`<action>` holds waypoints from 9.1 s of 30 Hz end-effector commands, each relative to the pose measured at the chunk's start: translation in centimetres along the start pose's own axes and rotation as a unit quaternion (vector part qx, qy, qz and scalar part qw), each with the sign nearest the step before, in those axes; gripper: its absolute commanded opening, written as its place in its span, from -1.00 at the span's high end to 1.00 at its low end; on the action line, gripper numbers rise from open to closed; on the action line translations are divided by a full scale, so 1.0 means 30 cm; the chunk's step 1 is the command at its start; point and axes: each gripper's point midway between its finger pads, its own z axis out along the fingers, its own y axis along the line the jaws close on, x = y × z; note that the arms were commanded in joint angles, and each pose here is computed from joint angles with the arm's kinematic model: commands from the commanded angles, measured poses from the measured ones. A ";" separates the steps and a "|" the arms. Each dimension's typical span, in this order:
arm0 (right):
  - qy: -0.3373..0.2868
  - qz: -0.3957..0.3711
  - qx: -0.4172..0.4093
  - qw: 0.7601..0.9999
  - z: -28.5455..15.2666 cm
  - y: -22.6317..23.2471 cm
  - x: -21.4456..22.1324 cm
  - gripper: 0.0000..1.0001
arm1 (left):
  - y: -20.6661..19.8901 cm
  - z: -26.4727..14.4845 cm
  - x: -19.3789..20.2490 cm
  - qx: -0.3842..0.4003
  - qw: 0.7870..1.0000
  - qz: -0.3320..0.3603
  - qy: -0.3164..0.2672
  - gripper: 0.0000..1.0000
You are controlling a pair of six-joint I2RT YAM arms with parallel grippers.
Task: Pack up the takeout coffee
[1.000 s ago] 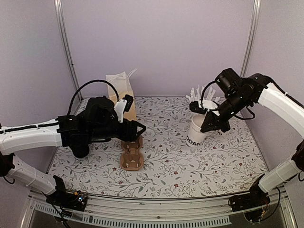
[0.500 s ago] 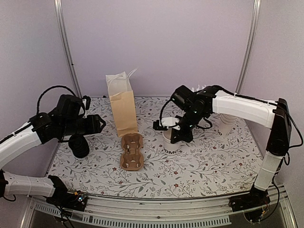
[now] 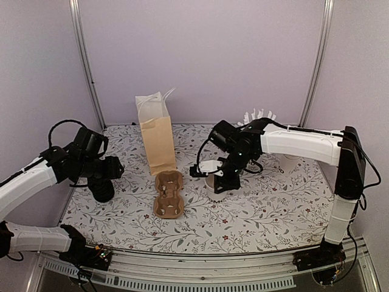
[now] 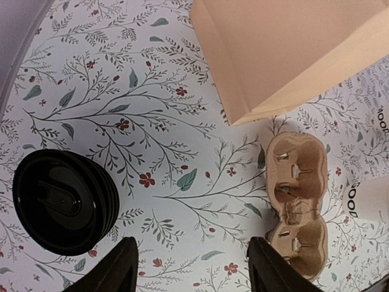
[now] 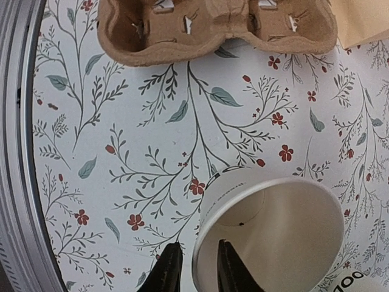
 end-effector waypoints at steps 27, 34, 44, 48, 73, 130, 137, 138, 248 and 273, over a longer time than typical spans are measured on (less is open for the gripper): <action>-0.292 0.064 0.030 0.954 -0.451 0.046 0.125 0.35 | 0.207 0.142 0.032 -0.113 0.988 -0.032 0.102 0.16; -0.292 0.064 0.023 0.954 -0.426 0.051 0.130 0.35 | 0.213 0.137 0.030 -0.118 0.987 -0.034 0.100 0.43; -0.292 0.061 0.033 0.954 -0.437 0.057 0.140 0.35 | 0.219 0.147 0.042 -0.126 0.985 -0.032 0.111 0.64; -0.295 0.059 0.036 0.953 -0.446 0.060 0.140 0.35 | 0.223 0.158 0.051 -0.130 0.984 -0.031 0.118 0.73; -0.322 0.045 0.017 0.945 -0.554 0.059 0.062 0.26 | -0.458 -0.281 -0.272 0.272 0.960 0.051 -0.044 1.00; -0.501 0.043 -0.071 0.861 -0.907 0.061 -0.381 -0.98 | -1.123 -0.700 -0.126 0.755 0.634 0.149 -0.073 1.00; -0.509 0.058 -0.092 0.854 -0.920 0.061 -0.404 -0.95 | -1.127 -0.701 -0.126 0.758 0.632 0.144 -0.080 1.00; -0.509 0.060 -0.095 0.853 -0.921 0.062 -0.409 -0.95 | -1.128 -0.703 -0.125 0.758 0.631 0.144 -0.080 1.00; -0.240 0.019 0.035 0.970 -0.696 0.085 0.092 -0.41 | -0.992 0.148 0.409 0.150 0.905 0.310 0.251 1.00; -0.090 -0.076 -0.060 0.991 -0.461 0.205 -0.010 -0.42 | -0.792 -0.032 0.099 0.155 0.963 0.189 0.116 0.07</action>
